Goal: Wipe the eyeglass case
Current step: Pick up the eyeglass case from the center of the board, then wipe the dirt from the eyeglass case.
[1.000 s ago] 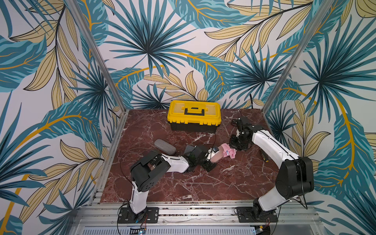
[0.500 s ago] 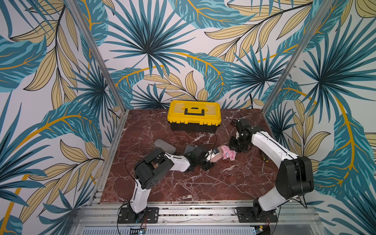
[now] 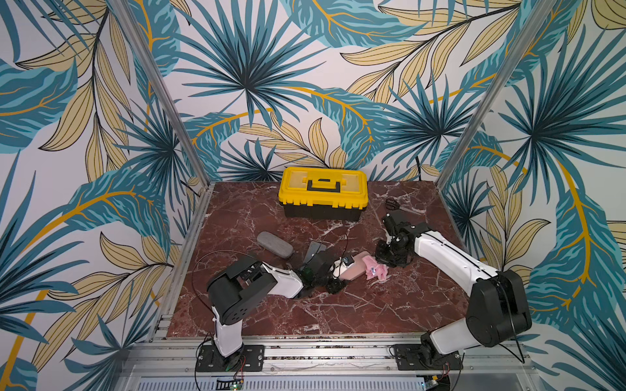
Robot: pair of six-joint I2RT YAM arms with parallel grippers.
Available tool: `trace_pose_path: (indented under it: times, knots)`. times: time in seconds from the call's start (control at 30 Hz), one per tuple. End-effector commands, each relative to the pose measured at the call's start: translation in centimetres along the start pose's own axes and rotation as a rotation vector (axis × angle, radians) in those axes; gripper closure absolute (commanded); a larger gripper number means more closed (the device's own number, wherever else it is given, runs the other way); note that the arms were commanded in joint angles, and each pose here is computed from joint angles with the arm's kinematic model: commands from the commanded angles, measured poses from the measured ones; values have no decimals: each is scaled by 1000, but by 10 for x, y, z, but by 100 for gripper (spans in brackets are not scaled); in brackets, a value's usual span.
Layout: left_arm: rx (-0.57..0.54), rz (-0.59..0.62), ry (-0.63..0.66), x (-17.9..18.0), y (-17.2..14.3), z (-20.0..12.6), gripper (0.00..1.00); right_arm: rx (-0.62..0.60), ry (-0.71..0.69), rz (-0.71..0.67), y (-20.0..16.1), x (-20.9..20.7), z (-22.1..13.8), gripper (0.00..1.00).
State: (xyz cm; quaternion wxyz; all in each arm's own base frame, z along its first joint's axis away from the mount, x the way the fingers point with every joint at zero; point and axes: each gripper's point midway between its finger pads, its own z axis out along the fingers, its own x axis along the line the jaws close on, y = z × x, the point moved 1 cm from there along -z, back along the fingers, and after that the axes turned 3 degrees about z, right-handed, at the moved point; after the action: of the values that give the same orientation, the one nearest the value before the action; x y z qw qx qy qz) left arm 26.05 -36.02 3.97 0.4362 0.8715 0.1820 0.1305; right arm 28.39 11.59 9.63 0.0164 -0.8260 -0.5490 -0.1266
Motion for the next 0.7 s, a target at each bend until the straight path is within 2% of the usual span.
trace_pose_path:
  times: [0.0, 0.07, 0.13, 0.2, 0.23, 0.33, 0.4, 0.43, 0.5, 0.63, 0.67]
  knots:
    - [-67, -38, -3, -13, 12, -6, 56, 55, 87, 71, -23, 25, 21, 100]
    - [-54, -18, 6, -21, 8, -4, 58, 103, 124, 63, -33, 43, 35, 100]
    - [-51, -13, 14, -21, 6, -5, 61, 157, 101, 70, -38, 39, 51, 100]
    - [-60, -15, 22, -21, 5, -8, 66, 156, -55, 42, -28, 6, 60, 100]
    - [-62, -15, 22, -21, 2, -9, 68, 121, -184, 14, -15, -19, 58, 100]
    - [-51, -17, 19, -24, -4, -10, 75, -92, -555, -128, 33, -67, 17, 100]
    - [-43, -19, 24, -25, -7, -9, 80, -167, -623, -195, 51, -66, -6, 100]
    - [-41, -20, 23, -26, -9, -8, 83, -176, -574, -225, 53, -54, -10, 100]
    - [-36, -19, 30, -27, -11, -7, 86, -88, -386, -246, 38, -20, -5, 100]
    - [-43, -19, 38, -27, -12, -9, 91, 110, 37, -138, -10, 53, 18, 100]
    - [-43, -19, 38, -28, -13, -9, 93, 150, 100, -113, -18, 65, 24, 100]
